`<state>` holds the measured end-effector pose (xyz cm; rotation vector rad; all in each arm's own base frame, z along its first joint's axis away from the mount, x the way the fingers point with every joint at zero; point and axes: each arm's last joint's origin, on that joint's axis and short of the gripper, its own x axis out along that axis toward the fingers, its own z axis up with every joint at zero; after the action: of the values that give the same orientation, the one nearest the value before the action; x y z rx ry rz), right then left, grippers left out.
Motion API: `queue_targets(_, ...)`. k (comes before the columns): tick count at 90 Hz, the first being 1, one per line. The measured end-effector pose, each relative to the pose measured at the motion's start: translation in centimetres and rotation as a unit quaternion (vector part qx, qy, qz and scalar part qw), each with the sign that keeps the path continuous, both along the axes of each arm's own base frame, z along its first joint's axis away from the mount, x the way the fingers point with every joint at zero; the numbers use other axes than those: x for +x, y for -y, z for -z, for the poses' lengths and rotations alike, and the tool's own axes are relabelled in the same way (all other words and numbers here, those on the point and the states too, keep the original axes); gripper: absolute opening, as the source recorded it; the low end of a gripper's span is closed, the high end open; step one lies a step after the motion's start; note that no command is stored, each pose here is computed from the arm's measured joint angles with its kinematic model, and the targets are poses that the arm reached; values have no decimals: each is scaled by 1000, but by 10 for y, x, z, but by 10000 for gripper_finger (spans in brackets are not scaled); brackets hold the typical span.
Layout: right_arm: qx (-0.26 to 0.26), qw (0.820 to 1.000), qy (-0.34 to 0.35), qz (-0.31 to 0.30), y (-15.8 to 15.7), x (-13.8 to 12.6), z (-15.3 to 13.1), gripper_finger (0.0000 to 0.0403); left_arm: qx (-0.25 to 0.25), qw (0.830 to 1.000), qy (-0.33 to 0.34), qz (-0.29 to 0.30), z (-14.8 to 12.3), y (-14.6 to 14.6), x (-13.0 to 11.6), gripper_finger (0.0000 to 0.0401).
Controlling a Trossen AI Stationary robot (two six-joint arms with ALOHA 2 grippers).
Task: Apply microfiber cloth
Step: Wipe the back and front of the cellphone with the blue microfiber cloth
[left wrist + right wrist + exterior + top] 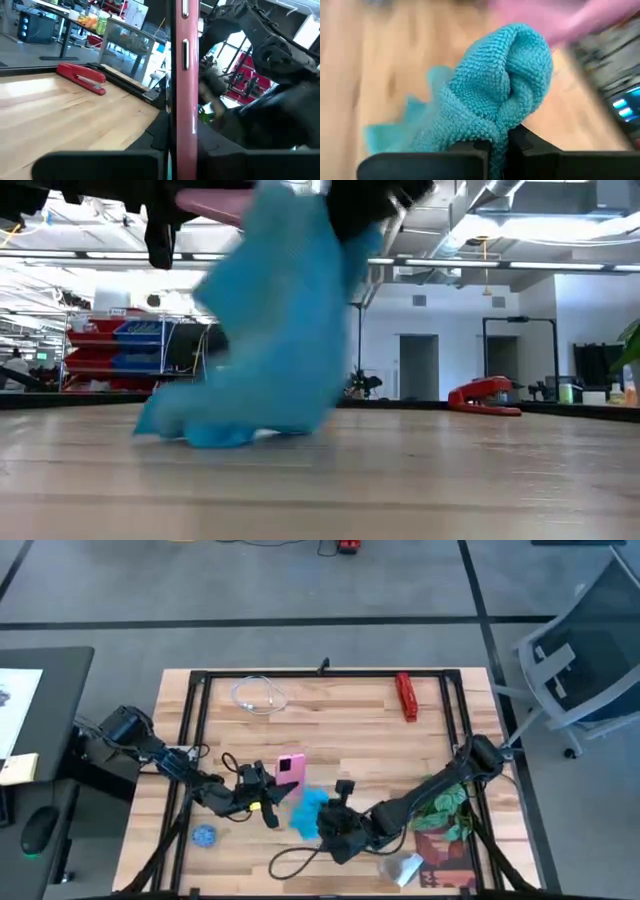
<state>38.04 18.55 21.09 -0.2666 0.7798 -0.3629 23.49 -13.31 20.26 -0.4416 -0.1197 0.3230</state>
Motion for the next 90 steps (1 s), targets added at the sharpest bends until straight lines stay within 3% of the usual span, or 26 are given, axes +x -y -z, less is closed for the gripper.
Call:
queue_targets(19, 24, 993, -117, 8, 25, -6, 10, 40, 6, 1000, -5, -5, 1, 0, 0, 10)
queue_targets(39, 46, 978, -203, -1, 32, -13, -1, 157, 11, 1000, -13, -5, 2, 0, 0, 10)
queue_targets(56, 55, 972, -224, 51, 34, -19, -25, 240, 15, 1000, -18, -3, 4, 1, -1, 10)
queue_targets(69, 69, 974, -207, 62, 31, -20, -33, 249, 20, 999, -25, -1, 5, 1, -1, 10)
queue_targets(90, 84, 985, -139, 55, 43, -34, -61, 224, 30, 999, -35, 8, 7, 6, -4, 10)
